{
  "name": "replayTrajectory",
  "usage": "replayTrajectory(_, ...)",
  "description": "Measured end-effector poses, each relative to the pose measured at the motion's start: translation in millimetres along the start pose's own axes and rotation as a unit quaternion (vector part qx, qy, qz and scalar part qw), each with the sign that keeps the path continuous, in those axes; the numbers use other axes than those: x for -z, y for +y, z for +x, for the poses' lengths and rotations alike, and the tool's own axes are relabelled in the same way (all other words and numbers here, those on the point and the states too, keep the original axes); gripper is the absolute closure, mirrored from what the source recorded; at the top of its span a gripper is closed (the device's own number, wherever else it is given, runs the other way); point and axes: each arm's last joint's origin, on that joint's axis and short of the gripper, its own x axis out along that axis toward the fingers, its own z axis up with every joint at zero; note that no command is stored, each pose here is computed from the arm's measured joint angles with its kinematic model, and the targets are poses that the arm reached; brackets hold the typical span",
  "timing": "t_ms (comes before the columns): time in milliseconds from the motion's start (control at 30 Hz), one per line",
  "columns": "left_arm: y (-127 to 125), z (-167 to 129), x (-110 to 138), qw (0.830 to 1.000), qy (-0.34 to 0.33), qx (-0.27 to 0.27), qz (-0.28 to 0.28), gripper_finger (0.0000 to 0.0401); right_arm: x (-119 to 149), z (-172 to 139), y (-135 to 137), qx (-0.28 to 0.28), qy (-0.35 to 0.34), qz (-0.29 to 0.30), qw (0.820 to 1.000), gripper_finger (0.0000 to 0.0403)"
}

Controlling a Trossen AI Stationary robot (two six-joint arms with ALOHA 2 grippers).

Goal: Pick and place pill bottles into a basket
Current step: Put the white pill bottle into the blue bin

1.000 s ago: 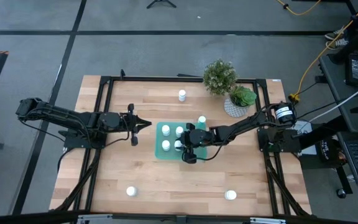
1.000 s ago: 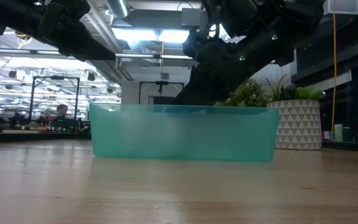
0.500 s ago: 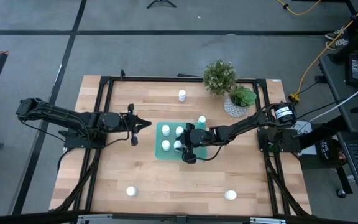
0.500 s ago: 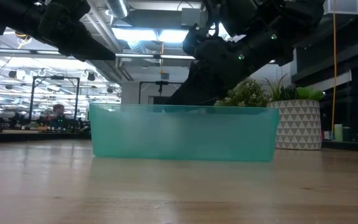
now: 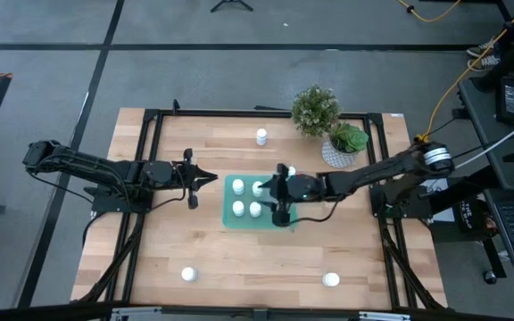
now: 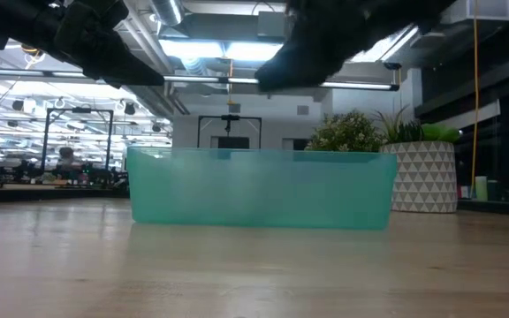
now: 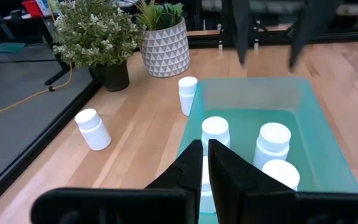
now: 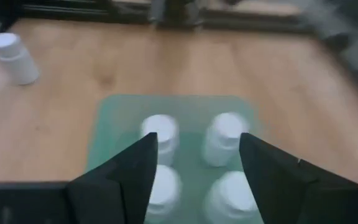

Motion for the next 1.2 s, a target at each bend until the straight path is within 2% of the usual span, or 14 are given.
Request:
replayTrajectory(100, 0, 0, 0, 1.0, 0.0, 0.0, -0.002, 0.038, -8, -20, 0, 0.034, -0.01, -0.025, 0.999, 0.0199)
replayTrajectory(233, 0, 0, 0, 1.0, 0.0, 0.0, -0.003, 0.0384, -9, -46, 1, 0.025, 0.007, -0.038, 0.999, 0.0238)
replayTrajectory(400, 0, 0, 0, 1.0, 0.0, 0.0, -0.003, 0.0385, -2, -76, 1, 0.01, 0.0, -0.018, 1.0, 0.0288)
replayTrajectory(500, 0, 0, 0, 1.0, 0.0, 0.0, -0.003, 0.0384, 10, -89, -1, 0.005, -0.017, -0.003, 1.0, 0.0313)
replayTrajectory(633, 0, 0, 0, 1.0, 0.0, 0.0, -0.003, 0.0386, 37, -101, -5, 0.027, -0.037, 0.013, 0.999, 0.0342)
replayTrajectory(767, 0, 0, 0, 1.0, 0.0, 0.0, -0.003, 0.0386, 53, -113, -13, 0.054, -0.082, 0.012, 0.995, 0.0362)
replayTrajectory(900, 0, 0, 0, 1.0, 0.0, -0.001, -0.002, 0.0384, 70, -119, -17, 0.055, -0.112, 0.03, 0.992, 0.0375)
replayTrajectory(1067, 0, 0, 0, 1.0, 0.0, -0.001, -0.002, 0.0388, 100, -118, -18, 0.053, -0.079, 0.061, 0.994, 0.0386)
replayTrajectory(1200, 0, 0, 0, 1.0, 0.0, -0.001, -0.002, 0.039, 116, -116, -19, 0.055, -0.057, 0.05, 0.996, 0.0389)
